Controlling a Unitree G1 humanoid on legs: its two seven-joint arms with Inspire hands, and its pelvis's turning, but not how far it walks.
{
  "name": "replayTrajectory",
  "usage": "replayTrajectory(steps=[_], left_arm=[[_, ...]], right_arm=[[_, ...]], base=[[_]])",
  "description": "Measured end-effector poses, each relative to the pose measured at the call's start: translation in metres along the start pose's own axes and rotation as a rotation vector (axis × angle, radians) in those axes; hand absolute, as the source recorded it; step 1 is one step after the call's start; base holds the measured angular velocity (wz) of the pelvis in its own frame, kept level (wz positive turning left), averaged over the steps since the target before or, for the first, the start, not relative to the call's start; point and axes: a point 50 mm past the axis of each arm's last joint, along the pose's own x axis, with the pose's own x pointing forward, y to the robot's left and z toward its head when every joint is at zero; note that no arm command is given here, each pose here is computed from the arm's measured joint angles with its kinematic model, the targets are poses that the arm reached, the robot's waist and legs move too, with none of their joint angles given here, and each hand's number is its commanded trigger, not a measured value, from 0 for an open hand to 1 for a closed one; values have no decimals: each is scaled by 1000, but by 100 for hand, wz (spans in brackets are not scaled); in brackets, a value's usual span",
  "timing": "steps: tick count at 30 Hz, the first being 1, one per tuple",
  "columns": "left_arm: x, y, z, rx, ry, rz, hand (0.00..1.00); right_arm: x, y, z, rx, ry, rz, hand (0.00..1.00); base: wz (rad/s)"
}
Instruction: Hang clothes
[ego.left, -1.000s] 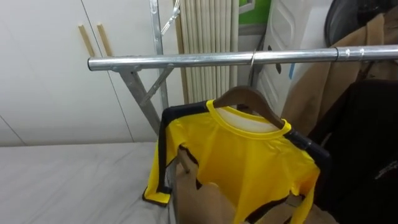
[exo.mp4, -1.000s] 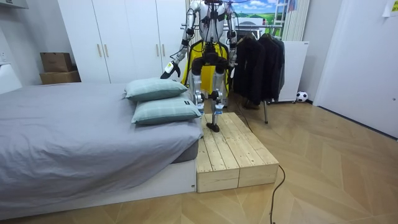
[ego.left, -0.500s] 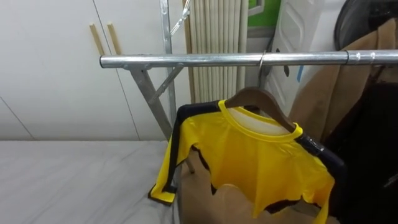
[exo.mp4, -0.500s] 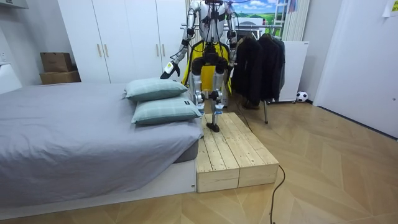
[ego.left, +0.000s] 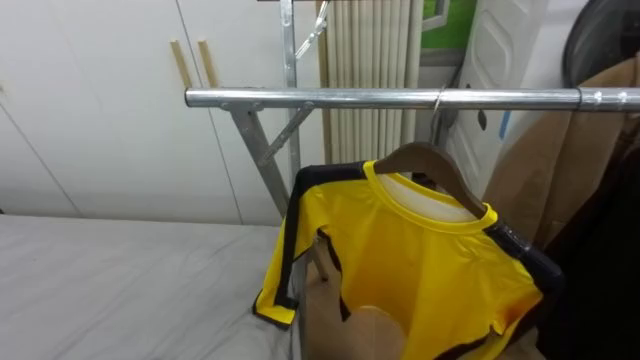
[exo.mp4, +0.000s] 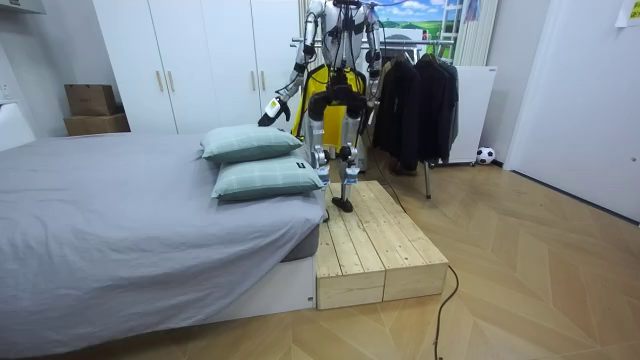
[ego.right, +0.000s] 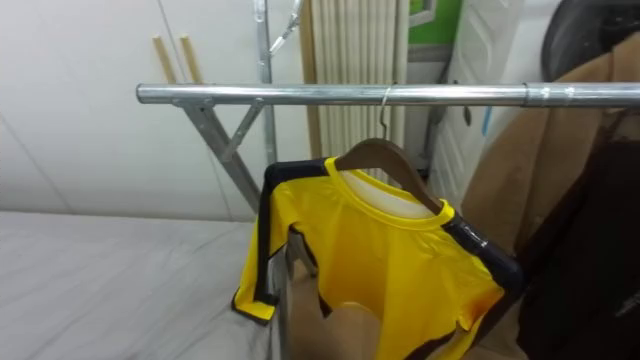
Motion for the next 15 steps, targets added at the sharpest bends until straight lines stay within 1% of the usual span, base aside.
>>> replayTrajectory(steps=[3,6,10,11,14,15], left_arm=[[0,-5,3,-5,-19,-24,0],[-1,-15,8,-5,-48,-86,0],[-2,-38,22,-25,-84,-187,0],[-3,-40,21,-27,-83,-201,0],[-6,-54,25,-38,-92,-288,0],[-6,-61,31,-40,-104,-317,0]], right_arm=[[2,3,10,-32,-19,11,0],[4,4,25,-58,-50,14,0],[5,5,38,-79,-82,-3,0],[5,4,39,-85,-87,-7,0],[4,0,47,-43,-119,-32,0],[5,1,48,-26,-126,-39,0]], base=[[53],[91],[129],[138],[153],[175]])
